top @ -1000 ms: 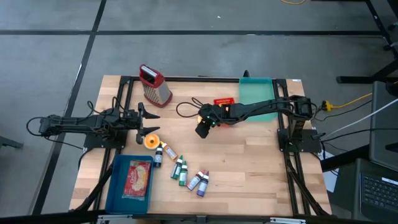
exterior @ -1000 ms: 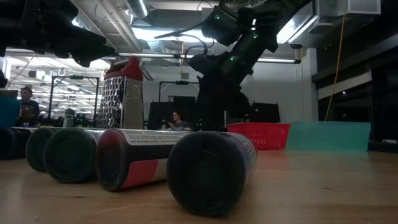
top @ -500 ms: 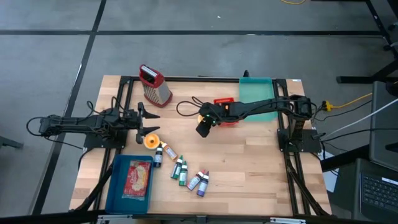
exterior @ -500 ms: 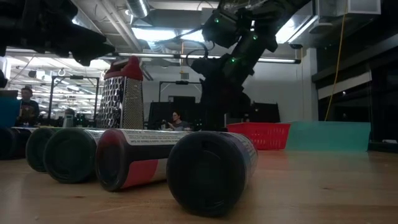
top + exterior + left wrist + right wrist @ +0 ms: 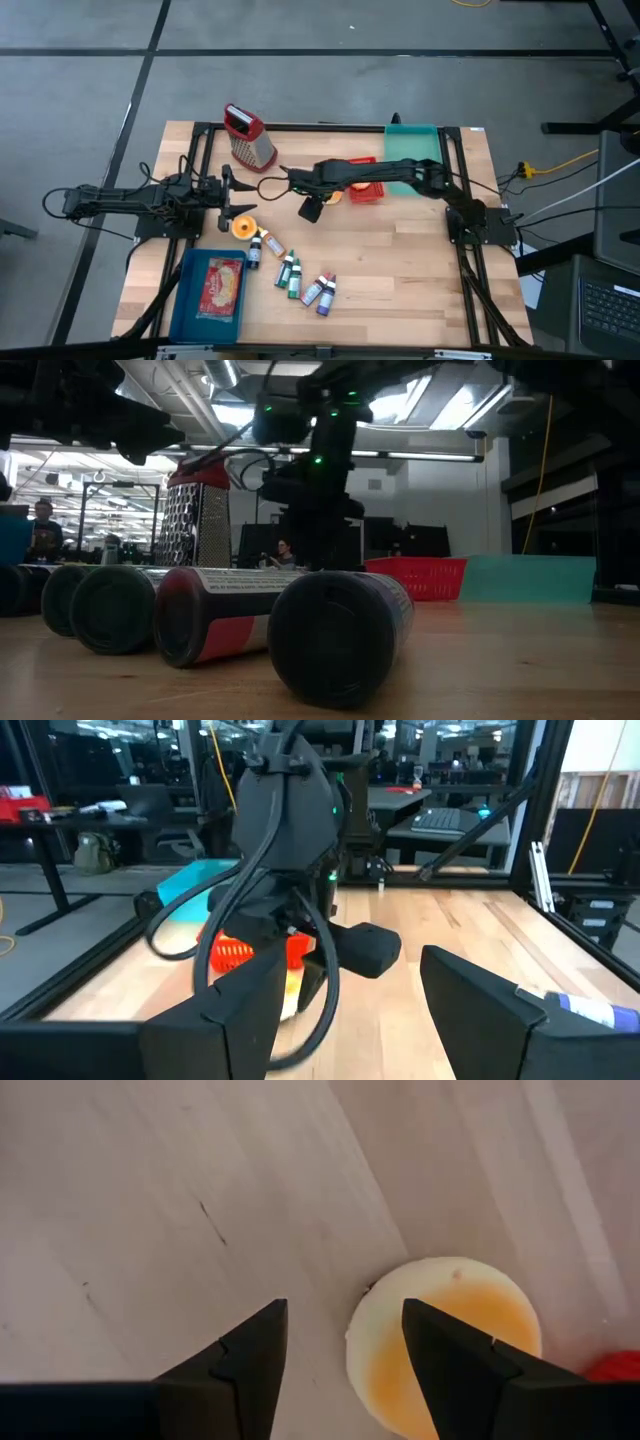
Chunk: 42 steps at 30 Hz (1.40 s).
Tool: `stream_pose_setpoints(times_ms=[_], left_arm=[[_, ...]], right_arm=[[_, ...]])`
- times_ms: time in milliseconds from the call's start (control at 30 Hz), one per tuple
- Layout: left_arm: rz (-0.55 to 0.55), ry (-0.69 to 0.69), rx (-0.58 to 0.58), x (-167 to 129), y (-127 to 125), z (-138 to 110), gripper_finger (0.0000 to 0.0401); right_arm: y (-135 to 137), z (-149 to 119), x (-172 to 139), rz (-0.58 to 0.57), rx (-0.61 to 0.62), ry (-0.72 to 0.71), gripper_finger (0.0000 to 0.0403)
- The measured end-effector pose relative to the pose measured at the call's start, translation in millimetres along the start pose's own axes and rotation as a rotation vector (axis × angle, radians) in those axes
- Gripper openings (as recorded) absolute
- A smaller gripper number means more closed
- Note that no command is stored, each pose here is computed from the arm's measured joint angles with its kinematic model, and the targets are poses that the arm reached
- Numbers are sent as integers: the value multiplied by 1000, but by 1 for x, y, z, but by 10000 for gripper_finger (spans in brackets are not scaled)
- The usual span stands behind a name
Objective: Pick & Place Food Item
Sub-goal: Put the orange and black donut into the red bin
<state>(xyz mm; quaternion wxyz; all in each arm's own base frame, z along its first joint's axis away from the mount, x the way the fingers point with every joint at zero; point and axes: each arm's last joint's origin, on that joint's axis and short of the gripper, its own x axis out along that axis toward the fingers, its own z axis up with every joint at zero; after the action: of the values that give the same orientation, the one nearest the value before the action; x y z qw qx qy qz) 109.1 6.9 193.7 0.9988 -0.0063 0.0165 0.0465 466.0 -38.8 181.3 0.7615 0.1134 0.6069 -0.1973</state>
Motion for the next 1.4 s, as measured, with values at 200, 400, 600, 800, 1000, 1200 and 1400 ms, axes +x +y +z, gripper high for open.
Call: stream_pose_setpoints(times_ms=[200, 400, 600, 800, 1000, 1200, 1400], left_arm=[[-8, 20, -9, 0, 0, -2, 228], [-8, 26, -26, 0, 0, -3, 228], [-16, 23, -37, 0, 0, -2, 228], [-16, 23, -40, 0, 0, -2, 228], [-15, 23, -44, 0, 0, -2, 228], [-16, 23, -44, 0, 0, -2, 228], [-15, 23, -44, 0, 0, -2, 228]], right_arm=[[1, 7, -13, 1, 9, 10, 203], [-5, 1, -10, -23, 23, 78, 203], [-15, -2, 2, -14, 43, 115, 203], [-19, -5, 15, 37, 54, 143, 203], [-18, -11, 30, 58, 62, 143, 203], [-20, -14, 35, 52, 87, 153, 183], [-20, -12, 36, 47, 93, 132, 88]])
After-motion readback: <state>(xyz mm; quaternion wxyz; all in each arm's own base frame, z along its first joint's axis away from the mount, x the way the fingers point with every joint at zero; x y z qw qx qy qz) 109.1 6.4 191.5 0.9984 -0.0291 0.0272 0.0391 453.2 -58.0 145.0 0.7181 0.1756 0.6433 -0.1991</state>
